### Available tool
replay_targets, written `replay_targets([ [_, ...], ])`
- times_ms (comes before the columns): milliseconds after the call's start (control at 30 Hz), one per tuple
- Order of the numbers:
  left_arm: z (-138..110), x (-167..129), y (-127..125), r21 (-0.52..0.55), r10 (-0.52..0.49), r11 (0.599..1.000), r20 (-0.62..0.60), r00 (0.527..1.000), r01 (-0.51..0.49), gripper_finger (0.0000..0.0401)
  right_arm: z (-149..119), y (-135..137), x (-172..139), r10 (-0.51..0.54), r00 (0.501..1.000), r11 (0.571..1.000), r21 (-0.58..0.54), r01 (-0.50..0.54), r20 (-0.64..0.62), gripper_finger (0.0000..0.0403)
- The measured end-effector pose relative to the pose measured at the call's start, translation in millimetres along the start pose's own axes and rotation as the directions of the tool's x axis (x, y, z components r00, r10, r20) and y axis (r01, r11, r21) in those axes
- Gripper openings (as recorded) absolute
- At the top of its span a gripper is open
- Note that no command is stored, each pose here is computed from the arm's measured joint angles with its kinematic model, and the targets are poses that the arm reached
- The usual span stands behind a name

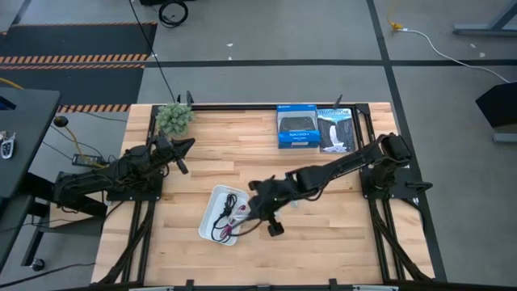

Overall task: Pick and place USB-C Cables
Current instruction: Put the white HDMI cable into the white bin

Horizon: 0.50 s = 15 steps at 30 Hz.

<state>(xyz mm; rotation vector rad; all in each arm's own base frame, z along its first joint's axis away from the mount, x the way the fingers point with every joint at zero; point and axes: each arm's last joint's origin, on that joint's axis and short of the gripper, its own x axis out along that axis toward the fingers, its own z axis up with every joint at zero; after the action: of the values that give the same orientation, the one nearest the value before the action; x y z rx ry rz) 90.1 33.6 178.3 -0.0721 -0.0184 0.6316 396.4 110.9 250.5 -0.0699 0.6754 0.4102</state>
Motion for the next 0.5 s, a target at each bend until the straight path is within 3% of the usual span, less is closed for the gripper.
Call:
replay_targets([
  [300, 0.0, 0.0, 0.0, 0.0, 0.0, 1.0, 0.0, 1.0, 0.0, 0.0025, 61.5, -7.1, -32.5, 0.043, 0.98, 0.993, -0.12, -0.02, 0.194, 0.0017],
  [500, 0.0, 0.0, 0.0, 0.0, 0.0, 1.0, 0.0, 1.0, 0.0, 0.0025, 90.6, -8.8, -50.2, 0.073, 0.934, 0.986, -0.163, -0.016, 0.348, 0.0017],
])
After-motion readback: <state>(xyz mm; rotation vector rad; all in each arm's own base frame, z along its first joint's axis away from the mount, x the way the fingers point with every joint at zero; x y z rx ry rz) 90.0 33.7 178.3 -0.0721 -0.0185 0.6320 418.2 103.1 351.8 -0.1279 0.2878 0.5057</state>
